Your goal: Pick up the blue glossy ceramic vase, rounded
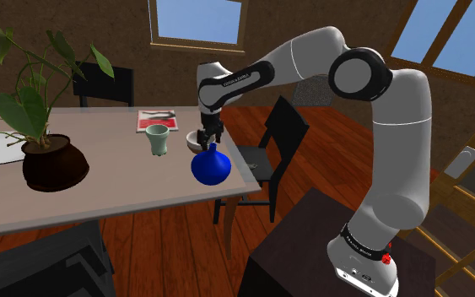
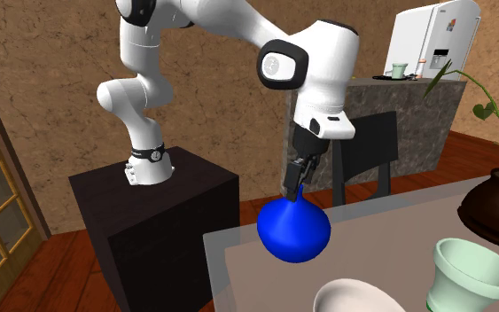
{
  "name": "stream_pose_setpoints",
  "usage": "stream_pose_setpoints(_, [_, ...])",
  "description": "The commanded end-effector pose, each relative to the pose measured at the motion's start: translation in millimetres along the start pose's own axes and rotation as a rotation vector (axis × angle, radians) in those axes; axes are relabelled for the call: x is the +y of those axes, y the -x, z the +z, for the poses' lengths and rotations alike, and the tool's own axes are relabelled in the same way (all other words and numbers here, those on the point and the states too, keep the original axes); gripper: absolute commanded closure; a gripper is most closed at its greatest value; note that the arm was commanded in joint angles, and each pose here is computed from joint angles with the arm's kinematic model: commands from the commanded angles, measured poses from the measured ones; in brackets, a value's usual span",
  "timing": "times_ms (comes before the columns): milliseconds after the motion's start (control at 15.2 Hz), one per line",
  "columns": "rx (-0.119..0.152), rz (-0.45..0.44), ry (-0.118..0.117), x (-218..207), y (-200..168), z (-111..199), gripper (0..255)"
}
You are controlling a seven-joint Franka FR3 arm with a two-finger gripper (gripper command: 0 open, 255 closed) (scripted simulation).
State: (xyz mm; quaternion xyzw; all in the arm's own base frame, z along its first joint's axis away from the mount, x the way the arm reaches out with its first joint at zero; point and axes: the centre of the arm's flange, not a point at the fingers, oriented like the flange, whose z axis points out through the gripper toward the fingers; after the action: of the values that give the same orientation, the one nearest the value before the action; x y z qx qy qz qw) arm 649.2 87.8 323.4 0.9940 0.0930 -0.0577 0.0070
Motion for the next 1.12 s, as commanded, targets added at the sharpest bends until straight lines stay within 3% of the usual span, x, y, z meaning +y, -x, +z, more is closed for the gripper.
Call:
stream_pose_setpoints(0, [0.000, 0.000, 0.000, 0, 0, 2, 255])
stream_pose_setpoints(594, [0.001, 0.000, 0.000, 0, 0, 2, 255])
stream_pose_setpoints(1056, [0.001, 0.000, 0.000, 0, 4, -35, 255])
